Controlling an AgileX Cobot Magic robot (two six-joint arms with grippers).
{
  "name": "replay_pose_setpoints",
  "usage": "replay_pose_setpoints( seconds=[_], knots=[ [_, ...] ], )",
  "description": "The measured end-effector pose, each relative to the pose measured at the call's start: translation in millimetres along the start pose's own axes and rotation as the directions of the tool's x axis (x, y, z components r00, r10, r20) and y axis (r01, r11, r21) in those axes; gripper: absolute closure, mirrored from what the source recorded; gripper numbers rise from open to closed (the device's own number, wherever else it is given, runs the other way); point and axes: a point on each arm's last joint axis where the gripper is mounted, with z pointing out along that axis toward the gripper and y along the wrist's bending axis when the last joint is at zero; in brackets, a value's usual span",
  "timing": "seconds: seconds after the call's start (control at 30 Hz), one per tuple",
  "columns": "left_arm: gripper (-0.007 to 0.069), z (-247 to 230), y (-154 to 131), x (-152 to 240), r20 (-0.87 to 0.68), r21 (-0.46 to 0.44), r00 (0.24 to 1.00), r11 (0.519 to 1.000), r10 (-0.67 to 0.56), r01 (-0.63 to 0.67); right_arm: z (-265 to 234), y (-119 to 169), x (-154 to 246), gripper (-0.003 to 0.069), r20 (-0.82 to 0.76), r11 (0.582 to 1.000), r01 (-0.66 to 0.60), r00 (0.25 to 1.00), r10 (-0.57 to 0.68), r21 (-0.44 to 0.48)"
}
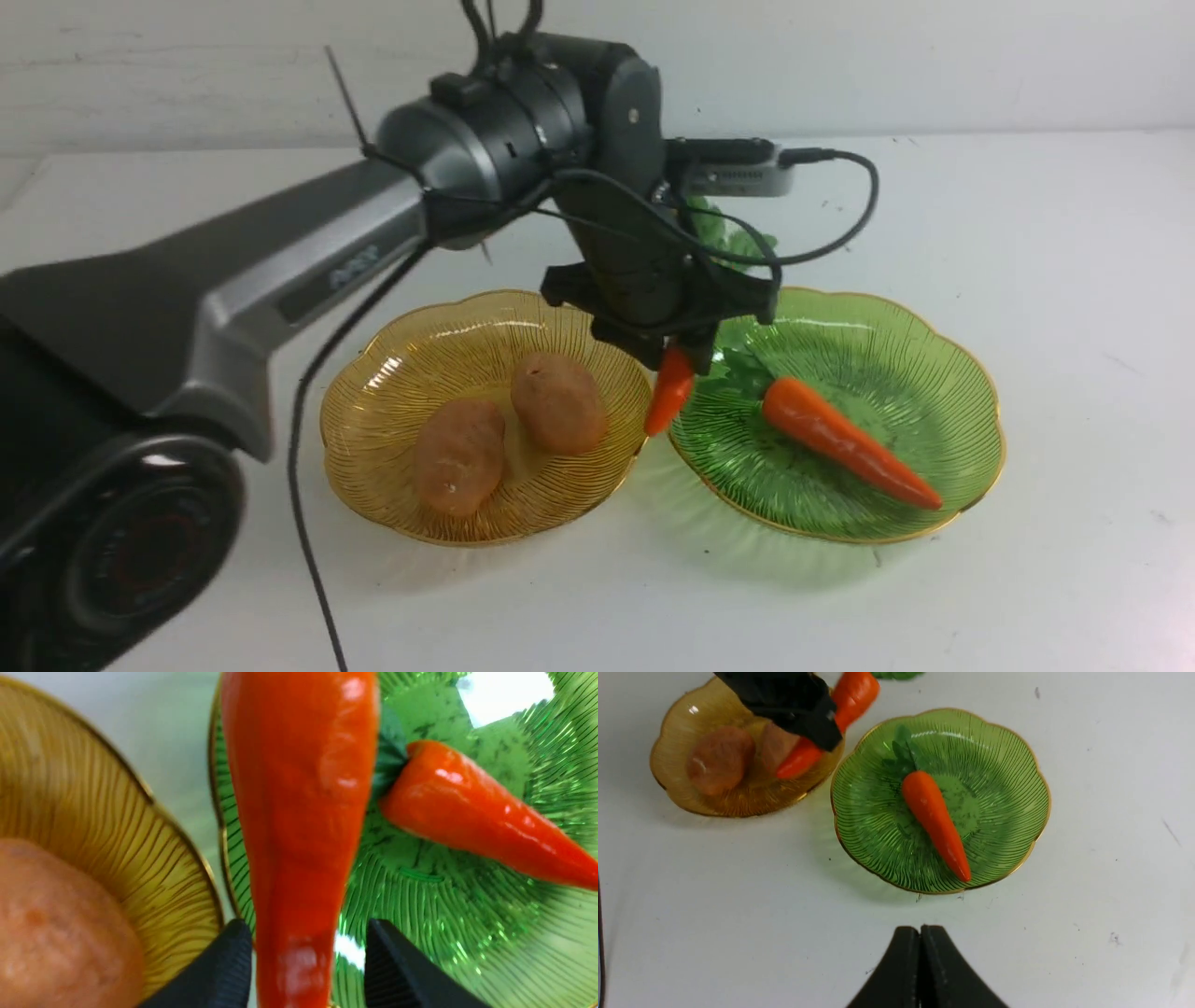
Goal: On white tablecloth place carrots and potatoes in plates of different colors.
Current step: 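Pick up the carrot from the table and place it on the green plate with the left gripper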
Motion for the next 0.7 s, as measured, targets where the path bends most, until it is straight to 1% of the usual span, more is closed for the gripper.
replay_pose_setpoints(
  seconds=[0.1,0.17,0.27,0.3,0.37,0.43,0.47,0.5,0.53,0.57,0.63,0.7],
  knots=[
    [0.0240,21.5,-11.3,-7.6,0.002,0.017,1.000,1.000,0.017,-0.017,-19.7,1.3,9.1,0.0674,0.063,1.000,0.001,0.998,-0.001,0.001],
    [0.0202,27.1,-12.7,-8.7,-0.004,0.026,1.000,1.000,0.013,-0.013,-25.0,1.7,11.8,0.0674,0.081,1.000,0.002,0.997,-0.002,0.001],
    [0.0106,38.0,-16.2,-8.8,-0.036,0.053,0.999,0.999,-0.002,0.004,-41.7,2.4,21.0,0.0674,0.138,1.000,0.004,0.990,-0.005,0.007],
    [0.0085,35.7,-16.8,-9.8,-0.038,0.056,0.999,0.998,-0.003,0.005,-45.2,2.3,23.2,0.0674,0.150,1.000,0.007,0.989,-0.008,0.012],
    [0.0067,31.8,-17.5,-11.3,-0.036,0.059,0.999,0.998,-0.001,0.003,-48.2,1.9,24.9,0.0674,0.163,1.000,0.009,0.987,-0.012,0.019],
    [0.0061,5.5,-18.2,-20.2,-0.020,0.071,1.000,0.997,0.003,-0.002,-62.3,1.0,34.2,0.0674,0.215,0.999,0.004,0.977,-0.012,0.039],
    [0.0075,-10.6,-18.9,-25.3,0.007,0.076,1.000,0.997,0.013,-0.014,-68.0,0.7,38.2,0.0674,0.236,0.999,-0.001,0.972,-0.010,0.046],
    [0.0105,-24.4,-21.0,-30.1,0.040,0.080,0.999,0.996,0.027,-0.030,-74.0,0.4,43.0,0.0674,0.259,0.999,-0.005,0.966,-0.008,0.052],
    [0.0141,-33.8,-21.0,-33.2,0.078,0.077,0.996,0.996,0.044,-0.050,-84.6,0.2,56.1,0.0674,0.298,0.998,-0.007,0.955,-0.011,0.060],
    [0.0195,-49.2,-22.8,-36.2,0.121,0.075,0.990,0.994,0.070,-0.080,-87.5,0.4,65.0,0.0674,0.320,0.998,-0.008,0.947,-0.012,0.060],
    [0.0356,-69.6,-24.6,-37.0,0.164,0.073,0.982,0.991,0.094,-0.108,-81.8,0.4,86.7,0.0674,0.327,0.999,-0.021,0.945,0.004,0.047],
    [0.0491,-77.4,-25.6,-36.3,0.175,0.073,0.978,0.989,0.111,-0.125,-68.7,1.1,99.8,0.0674,0.365,1.000,-0.023,0.931,0.014,0.021]
  ],
)
